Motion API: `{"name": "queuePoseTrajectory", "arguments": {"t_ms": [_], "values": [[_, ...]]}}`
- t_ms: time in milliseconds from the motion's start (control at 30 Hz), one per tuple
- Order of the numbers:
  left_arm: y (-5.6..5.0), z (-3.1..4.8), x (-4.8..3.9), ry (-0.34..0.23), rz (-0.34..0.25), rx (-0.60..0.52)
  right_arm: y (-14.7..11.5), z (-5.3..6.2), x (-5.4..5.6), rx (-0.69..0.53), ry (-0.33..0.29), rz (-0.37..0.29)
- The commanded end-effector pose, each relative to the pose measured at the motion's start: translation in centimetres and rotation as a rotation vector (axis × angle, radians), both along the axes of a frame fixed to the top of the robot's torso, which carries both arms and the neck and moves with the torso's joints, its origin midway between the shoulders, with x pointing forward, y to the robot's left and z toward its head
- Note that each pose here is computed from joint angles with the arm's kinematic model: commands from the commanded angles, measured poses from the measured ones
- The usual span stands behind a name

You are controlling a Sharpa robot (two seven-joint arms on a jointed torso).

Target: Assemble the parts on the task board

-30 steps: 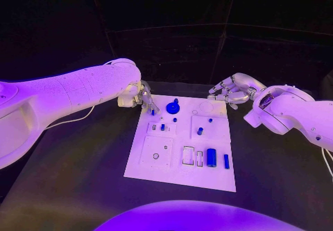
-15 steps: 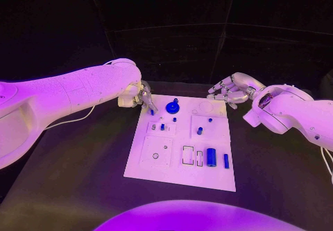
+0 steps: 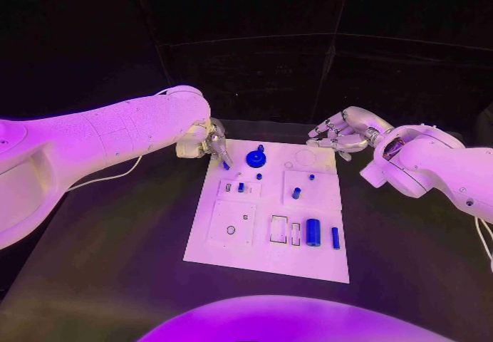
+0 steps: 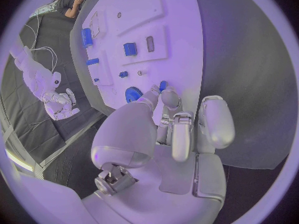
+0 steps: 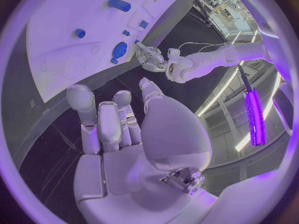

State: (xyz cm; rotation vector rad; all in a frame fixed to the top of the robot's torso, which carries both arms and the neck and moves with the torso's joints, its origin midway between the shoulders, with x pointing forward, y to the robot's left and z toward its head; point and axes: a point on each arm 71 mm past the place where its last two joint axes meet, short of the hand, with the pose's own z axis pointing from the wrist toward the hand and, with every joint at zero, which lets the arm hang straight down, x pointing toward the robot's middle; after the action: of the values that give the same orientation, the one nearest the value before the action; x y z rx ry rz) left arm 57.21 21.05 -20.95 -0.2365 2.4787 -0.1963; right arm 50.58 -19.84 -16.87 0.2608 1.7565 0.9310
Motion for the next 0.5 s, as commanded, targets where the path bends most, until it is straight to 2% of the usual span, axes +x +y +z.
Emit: {"name": "queuePoseTrajectory", "arguments": {"t_ms": [33,500], "values": [[-0.1,0.0,-0.09,-0.014,-0.006,-0.01,0.1,0.2,0.0,0.003,-0.01,0.006],[0.9,0.4,-1.59,-0.066,0.018,-0.039,-0.1,0.1,0.0,0.001,-0.009,0.002]]}}
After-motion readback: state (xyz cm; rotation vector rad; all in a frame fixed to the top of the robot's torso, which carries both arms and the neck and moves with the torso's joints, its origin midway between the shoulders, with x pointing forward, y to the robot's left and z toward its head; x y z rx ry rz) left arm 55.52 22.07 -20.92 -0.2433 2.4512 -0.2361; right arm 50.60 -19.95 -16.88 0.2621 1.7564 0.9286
